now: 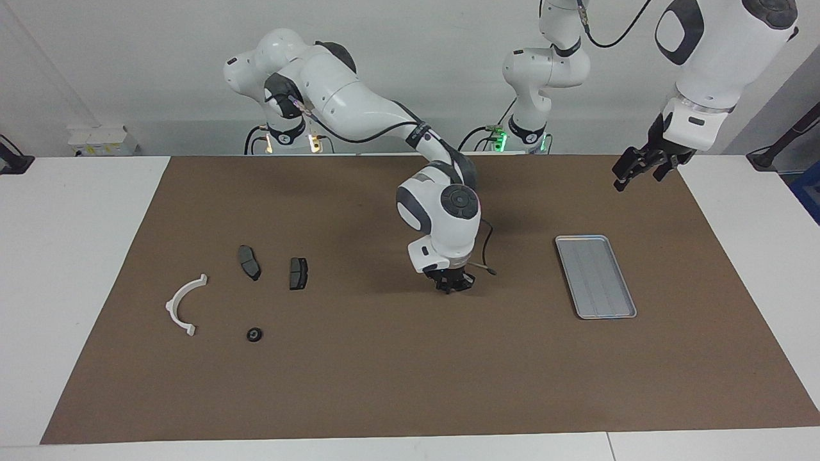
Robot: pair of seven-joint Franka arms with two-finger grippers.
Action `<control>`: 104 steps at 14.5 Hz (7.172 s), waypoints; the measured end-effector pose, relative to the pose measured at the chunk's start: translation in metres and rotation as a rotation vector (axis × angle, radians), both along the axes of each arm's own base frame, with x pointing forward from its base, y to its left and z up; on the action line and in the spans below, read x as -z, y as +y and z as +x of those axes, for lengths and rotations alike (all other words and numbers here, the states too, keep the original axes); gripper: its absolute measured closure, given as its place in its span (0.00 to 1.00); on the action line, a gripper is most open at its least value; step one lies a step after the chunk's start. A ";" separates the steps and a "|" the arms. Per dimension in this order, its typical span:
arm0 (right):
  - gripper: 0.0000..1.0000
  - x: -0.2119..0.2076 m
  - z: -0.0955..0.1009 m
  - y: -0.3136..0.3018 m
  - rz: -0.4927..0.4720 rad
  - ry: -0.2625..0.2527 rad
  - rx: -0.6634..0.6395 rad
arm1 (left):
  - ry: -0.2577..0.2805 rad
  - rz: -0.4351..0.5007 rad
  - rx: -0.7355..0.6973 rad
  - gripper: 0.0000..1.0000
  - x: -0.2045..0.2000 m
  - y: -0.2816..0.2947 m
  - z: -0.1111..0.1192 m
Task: Place bearing gear from tray to pile
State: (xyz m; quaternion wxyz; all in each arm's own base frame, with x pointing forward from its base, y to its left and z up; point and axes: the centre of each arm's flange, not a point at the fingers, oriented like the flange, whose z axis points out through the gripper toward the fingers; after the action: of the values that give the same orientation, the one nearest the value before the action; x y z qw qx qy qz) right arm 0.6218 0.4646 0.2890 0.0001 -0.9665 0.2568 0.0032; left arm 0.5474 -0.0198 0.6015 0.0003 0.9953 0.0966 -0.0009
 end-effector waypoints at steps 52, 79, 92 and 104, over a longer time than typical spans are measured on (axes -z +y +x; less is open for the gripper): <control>0.07 -0.040 0.084 -0.498 -0.054 -0.103 -0.685 | 0.000 0.000 0.000 0.00 0.000 0.000 0.000; 0.00 -0.335 -0.064 -0.466 -0.018 -0.062 -0.614 | 0.000 0.000 0.000 0.00 0.000 0.000 0.000; 0.00 -0.366 -0.084 -0.470 -0.013 -0.069 -0.592 | 0.000 0.000 0.000 0.00 0.000 0.000 0.000; 0.00 -0.361 -0.087 -0.471 0.000 -0.028 -0.575 | 0.000 0.000 0.000 0.00 0.000 0.000 0.000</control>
State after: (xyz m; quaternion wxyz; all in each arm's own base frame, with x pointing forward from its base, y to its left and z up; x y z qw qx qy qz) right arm 0.5345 -0.0066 0.6496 0.0025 -0.9996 -0.0280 -0.0101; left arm 0.5474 -0.0198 0.6015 0.0003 0.9953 0.0966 -0.0009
